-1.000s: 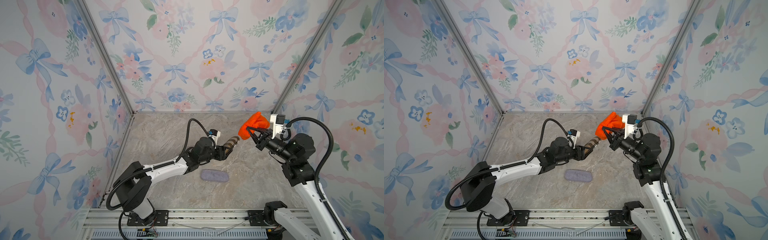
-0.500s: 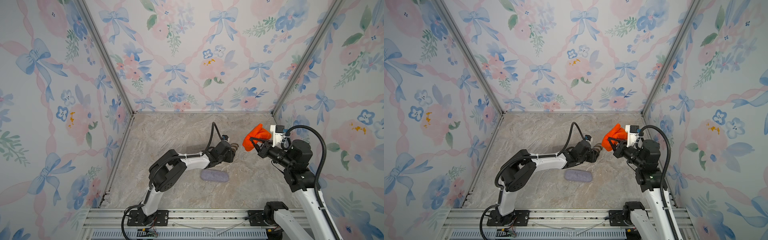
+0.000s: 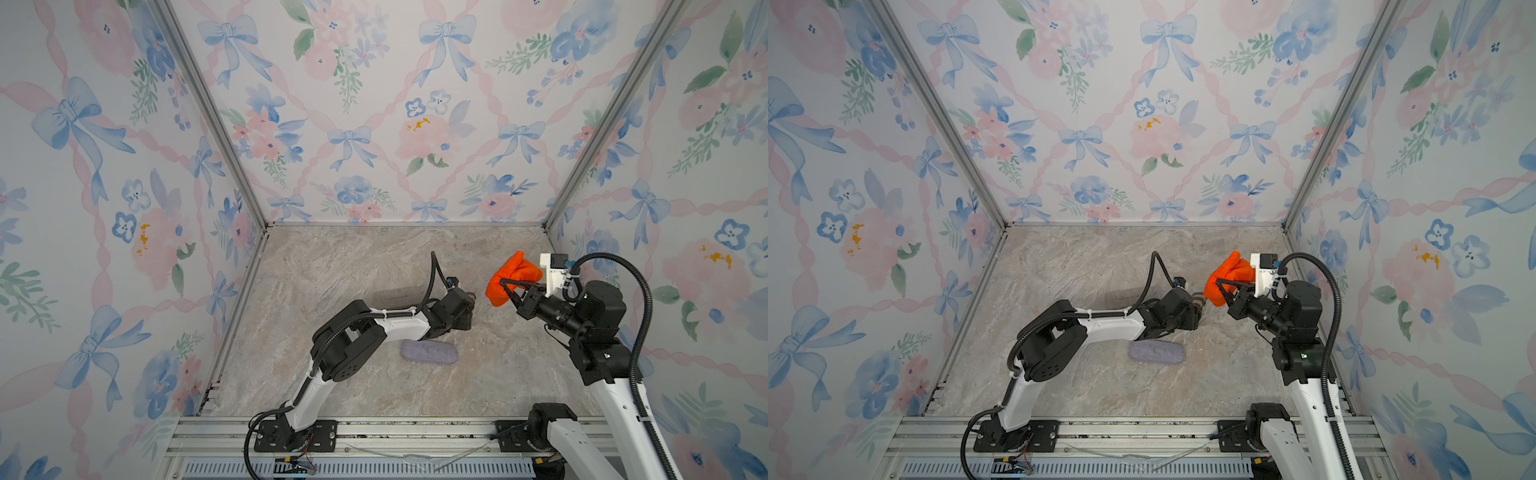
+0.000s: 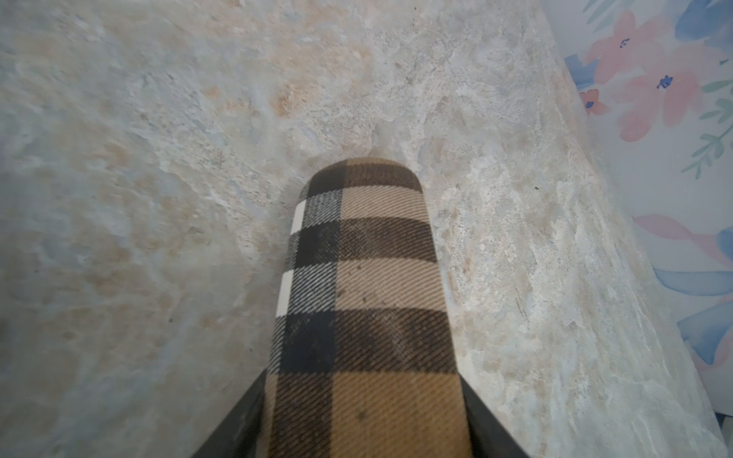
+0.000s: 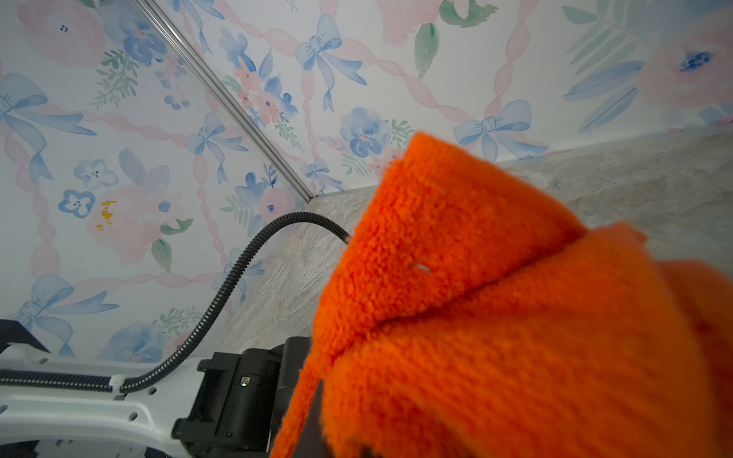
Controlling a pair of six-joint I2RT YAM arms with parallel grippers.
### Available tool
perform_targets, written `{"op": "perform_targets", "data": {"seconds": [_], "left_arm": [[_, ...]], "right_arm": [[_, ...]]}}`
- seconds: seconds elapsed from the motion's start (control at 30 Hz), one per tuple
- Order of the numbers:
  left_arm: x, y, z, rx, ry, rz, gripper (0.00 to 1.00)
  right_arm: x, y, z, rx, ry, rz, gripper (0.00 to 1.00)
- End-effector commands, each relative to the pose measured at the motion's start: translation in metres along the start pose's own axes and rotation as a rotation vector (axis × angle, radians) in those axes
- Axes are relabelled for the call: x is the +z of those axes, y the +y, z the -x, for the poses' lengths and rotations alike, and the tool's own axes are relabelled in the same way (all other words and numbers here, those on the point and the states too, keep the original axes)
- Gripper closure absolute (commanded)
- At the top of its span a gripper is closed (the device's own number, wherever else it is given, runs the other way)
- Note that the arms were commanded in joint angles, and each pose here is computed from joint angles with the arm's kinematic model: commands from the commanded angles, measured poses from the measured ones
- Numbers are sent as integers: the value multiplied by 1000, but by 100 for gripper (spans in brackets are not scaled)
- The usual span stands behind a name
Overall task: Wipe the eyeglass case
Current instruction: Place the eyeglass case at the center of the board, then adjust the eyeglass case at the center of the board.
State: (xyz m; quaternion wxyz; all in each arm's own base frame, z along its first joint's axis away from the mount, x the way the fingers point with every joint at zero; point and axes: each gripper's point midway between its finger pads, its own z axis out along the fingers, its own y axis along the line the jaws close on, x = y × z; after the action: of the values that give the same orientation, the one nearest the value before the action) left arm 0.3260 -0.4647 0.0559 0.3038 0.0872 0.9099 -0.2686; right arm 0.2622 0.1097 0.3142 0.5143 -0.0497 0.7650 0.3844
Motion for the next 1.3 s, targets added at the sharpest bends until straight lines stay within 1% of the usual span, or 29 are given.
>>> {"op": "perform_targets", "data": {"seconds": [0.0,0.07,0.1,0.33,0.43,0.6,0.73,0.87,1.0,1.07,1.17,1.27], "left_arm": [[9,6,-20,-58,81,28,24],[9,5,-22,-89,94,28,5],[10,4,-22,-99,100,25,2],[8,-6,-25,-183,132,-14,3],[8,-15,-28,-221,163,-50,4],[9,-28,-36,-347,218,-106,7],[8,-45,-40,-432,260,-166,7],[1,-58,-38,-474,272,-212,7],[-8,-70,-35,-476,296,-257,7],[-15,-76,-32,-452,304,-283,7],[-27,-81,-33,-360,333,-300,8],[-50,-77,-30,-214,336,-293,8]], "right_arm": [[-2,2,-3,9,2,28,100],[-2,0,-5,18,8,23,100],[-2,-1,-6,22,11,22,100],[-6,-1,-8,27,7,18,100],[-8,-3,-9,33,2,10,100],[-12,-8,-9,50,-14,-8,100],[-12,-13,-8,67,-23,-15,100],[-11,-15,-6,76,-28,-19,100],[-12,-17,-3,78,-41,-25,100],[-13,-19,-1,80,-46,-33,100],[-16,-26,3,91,-58,-65,100],[-17,-38,8,119,-73,-99,100]]}}
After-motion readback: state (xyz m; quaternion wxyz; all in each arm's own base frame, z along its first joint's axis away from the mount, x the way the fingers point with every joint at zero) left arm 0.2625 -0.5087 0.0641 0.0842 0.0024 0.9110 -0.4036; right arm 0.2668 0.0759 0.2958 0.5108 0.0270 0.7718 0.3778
